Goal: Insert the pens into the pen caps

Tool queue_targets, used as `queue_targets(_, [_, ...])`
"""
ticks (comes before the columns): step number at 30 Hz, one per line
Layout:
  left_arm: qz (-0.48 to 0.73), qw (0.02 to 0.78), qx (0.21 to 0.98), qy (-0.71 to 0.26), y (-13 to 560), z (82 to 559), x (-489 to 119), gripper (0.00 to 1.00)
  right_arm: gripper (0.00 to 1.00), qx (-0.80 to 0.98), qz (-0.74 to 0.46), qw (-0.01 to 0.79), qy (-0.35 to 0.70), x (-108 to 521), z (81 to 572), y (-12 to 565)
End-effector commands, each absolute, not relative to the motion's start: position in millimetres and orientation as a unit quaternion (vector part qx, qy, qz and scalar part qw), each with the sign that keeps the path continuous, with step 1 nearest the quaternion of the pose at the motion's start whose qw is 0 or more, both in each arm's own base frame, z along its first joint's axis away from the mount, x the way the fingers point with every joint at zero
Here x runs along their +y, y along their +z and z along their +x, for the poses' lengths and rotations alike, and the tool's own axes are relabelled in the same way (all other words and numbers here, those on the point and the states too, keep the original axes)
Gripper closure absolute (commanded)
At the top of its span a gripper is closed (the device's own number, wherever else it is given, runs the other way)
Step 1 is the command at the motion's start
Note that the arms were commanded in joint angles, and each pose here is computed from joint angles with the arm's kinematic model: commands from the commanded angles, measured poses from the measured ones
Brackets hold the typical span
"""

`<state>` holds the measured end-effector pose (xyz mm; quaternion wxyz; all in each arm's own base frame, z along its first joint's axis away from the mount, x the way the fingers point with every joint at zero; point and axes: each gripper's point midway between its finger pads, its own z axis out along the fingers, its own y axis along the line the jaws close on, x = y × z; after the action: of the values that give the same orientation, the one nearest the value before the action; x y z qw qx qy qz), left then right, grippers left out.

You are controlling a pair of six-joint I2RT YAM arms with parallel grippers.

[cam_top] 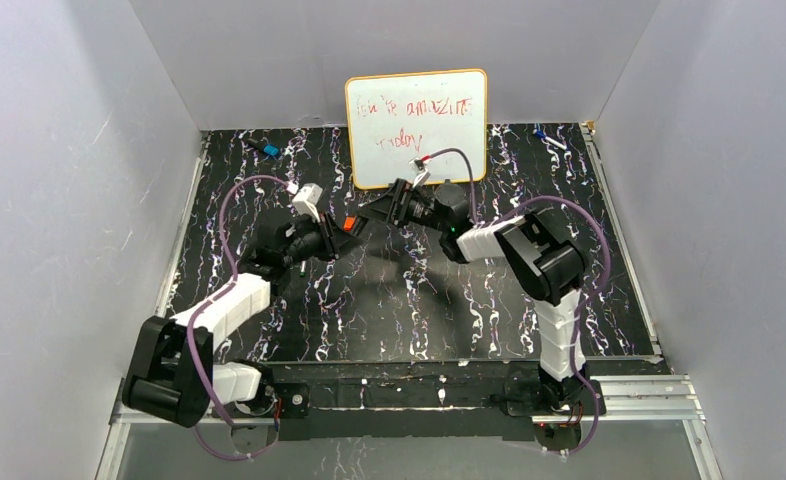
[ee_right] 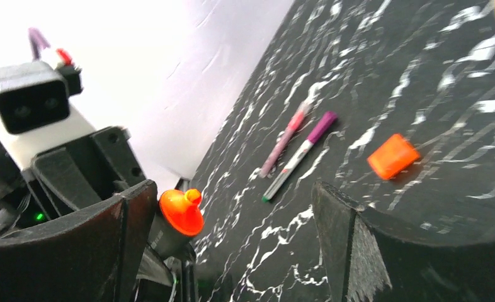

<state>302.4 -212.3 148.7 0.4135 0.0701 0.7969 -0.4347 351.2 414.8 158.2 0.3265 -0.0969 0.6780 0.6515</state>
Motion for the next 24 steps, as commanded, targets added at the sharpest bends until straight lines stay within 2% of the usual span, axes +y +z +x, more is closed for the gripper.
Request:
queue_targets(1, [0.053,0.437,0.817,-0.372,160.3,313.5,-179.1,1.00,0.01,0.710,-0.023,0.405,0.576,381.9,406.9,188.5])
queue_targets(5, [0.030,0.435,0.833,-0.341,158.5,316.6,-153.2,1.00,0.01,0.731,-0.011,0.434,0.526,364.8,418.8,193.2])
queue_targets(10, [-0.008,0.442,0.847,-0.295,159.0,322.0,-114.3,1.00,0.03,0.782,-0.076,0.405,0.467,381.6,432.9,172.5])
queue_targets(14, [-0.027,0.460,0.846,-0.268,163.4,326.1,-88.5,1.00,0.18,0.826,-0.134,0.398,0.376,400.0,450.2,144.1])
queue_targets(18, [-0.031,0.470,0.845,-0.252,168.4,326.1,-81.9,1.00,0.21,0.866,-0.192,0.381,0.262,418.8,449.7,110.5])
queue_targets(21, [-0.030,0.472,0.850,-0.231,171.0,322.1,-75.5,1.00,0.46,0.902,-0.195,0.328,0.202,433.8,456.6,85.8])
queue_targets(22, [-0.028,0.472,0.851,-0.228,171.2,321.3,-74.7,1.00,0.48,0.905,-0.195,0.334,0.180,435.7,455.7,86.8])
queue_targets(24, [-0.027,0.475,0.851,-0.222,173.5,320.9,-72.8,1.00,0.46,0.906,-0.202,0.344,0.141,437.1,451.2,85.9])
